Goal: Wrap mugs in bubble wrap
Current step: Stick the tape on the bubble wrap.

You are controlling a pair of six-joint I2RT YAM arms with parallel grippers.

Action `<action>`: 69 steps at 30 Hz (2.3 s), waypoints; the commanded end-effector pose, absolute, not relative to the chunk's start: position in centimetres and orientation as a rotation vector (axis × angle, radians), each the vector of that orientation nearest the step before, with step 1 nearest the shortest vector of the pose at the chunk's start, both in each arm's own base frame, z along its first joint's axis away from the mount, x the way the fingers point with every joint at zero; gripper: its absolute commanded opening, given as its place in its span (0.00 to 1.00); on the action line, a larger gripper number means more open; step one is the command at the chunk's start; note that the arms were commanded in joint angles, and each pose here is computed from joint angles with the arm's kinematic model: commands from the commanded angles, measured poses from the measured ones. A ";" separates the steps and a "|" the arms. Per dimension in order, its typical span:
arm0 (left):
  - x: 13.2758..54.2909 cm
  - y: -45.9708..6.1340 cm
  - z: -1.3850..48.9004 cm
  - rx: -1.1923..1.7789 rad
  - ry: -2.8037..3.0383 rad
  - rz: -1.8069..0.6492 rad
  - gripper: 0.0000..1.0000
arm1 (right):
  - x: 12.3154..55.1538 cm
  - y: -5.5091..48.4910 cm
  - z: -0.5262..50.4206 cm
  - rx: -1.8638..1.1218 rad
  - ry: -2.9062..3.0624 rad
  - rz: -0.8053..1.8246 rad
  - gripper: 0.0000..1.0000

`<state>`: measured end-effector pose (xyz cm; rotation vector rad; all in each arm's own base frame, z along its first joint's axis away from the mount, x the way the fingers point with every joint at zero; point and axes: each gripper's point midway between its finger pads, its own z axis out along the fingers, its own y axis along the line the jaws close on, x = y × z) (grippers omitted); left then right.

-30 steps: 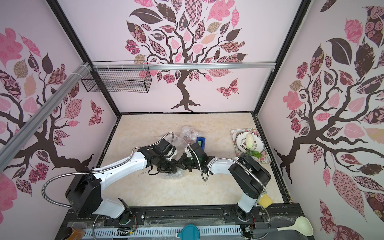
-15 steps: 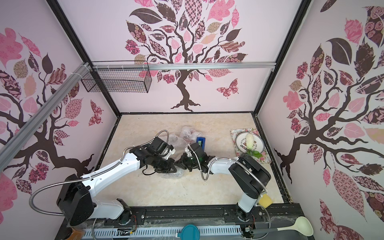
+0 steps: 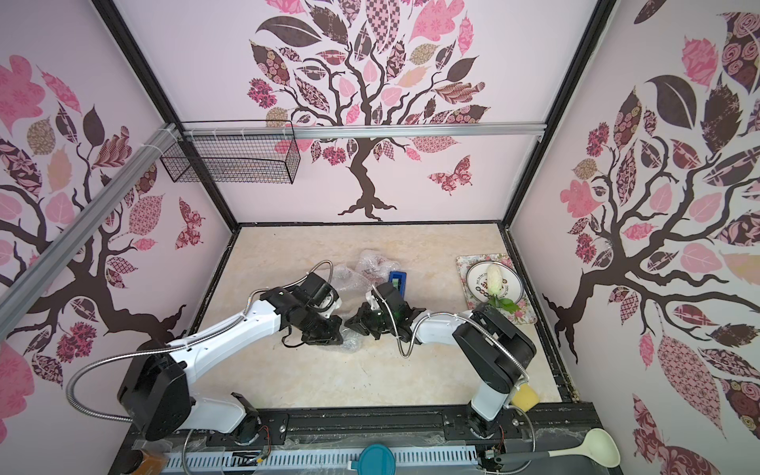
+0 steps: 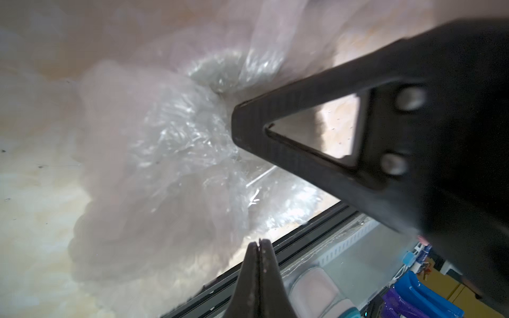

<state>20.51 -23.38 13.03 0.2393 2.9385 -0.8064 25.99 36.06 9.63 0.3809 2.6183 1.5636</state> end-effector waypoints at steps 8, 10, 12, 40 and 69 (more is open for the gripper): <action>27.8 -24.0 20.0 0.186 2.657 -0.899 0.00 | 25.6 35.4 8.5 0.412 2.682 1.486 0.00; 28.5 -24.7 19.6 0.229 2.657 -0.907 0.00 | 25.6 35.4 8.5 0.414 2.680 1.484 0.00; 28.8 -25.2 18.7 0.270 2.680 -0.914 0.00 | 25.6 35.5 8.5 0.411 2.683 1.485 0.00; 27.6 -24.7 7.9 0.413 2.944 -0.622 0.00 | 25.9 36.3 9.4 0.389 2.675 1.505 0.00; 27.4 -22.7 9.2 0.294 2.861 -0.565 0.00 | 25.2 34.0 15.9 0.299 2.686 1.348 0.46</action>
